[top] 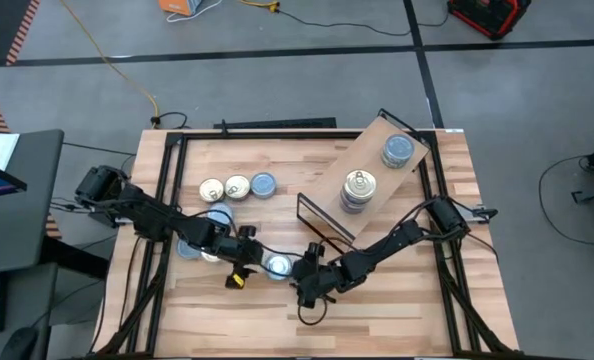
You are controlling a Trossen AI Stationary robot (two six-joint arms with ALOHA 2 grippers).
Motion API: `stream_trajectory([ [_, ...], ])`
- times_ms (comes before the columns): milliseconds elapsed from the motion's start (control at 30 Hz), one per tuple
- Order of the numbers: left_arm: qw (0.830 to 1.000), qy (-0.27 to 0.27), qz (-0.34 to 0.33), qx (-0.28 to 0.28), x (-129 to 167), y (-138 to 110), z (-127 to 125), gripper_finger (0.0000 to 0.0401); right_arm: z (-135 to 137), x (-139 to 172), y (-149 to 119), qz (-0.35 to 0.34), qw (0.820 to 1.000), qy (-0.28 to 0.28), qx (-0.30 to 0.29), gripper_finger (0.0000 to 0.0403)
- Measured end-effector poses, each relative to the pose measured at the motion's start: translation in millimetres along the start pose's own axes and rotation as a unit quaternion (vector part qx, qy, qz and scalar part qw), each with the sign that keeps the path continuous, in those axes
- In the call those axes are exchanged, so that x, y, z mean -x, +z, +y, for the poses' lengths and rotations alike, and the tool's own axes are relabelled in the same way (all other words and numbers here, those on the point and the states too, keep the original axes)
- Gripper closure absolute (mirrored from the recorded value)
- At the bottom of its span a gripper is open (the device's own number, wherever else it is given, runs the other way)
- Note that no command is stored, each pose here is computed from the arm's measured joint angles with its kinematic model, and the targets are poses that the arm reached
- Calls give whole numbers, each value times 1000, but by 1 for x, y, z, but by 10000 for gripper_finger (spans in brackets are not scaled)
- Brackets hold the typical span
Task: Stack canned seafood by type on shelf
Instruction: Stack the green tuna can on the shelf
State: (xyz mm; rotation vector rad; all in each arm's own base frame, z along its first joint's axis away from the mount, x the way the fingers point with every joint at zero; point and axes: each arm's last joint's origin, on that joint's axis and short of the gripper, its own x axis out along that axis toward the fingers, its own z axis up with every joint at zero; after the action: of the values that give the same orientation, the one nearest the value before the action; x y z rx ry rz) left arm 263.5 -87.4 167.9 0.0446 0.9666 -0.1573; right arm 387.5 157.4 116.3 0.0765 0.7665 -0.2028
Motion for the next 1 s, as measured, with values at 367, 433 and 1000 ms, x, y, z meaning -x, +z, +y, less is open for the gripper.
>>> stream_trajectory([
  [367,1000,23,-1,-11,-35,-2,3,193,-13,-6,6,4,1000,-3,-2,78],
  [433,1000,21,-15,-10,-35,1,2,193,-12,-6,7,1,1000,-1,3,78],
  [1000,999,6,-40,-31,-34,2,-11,193,-6,-1,34,-67,997,-8,41,78],
])
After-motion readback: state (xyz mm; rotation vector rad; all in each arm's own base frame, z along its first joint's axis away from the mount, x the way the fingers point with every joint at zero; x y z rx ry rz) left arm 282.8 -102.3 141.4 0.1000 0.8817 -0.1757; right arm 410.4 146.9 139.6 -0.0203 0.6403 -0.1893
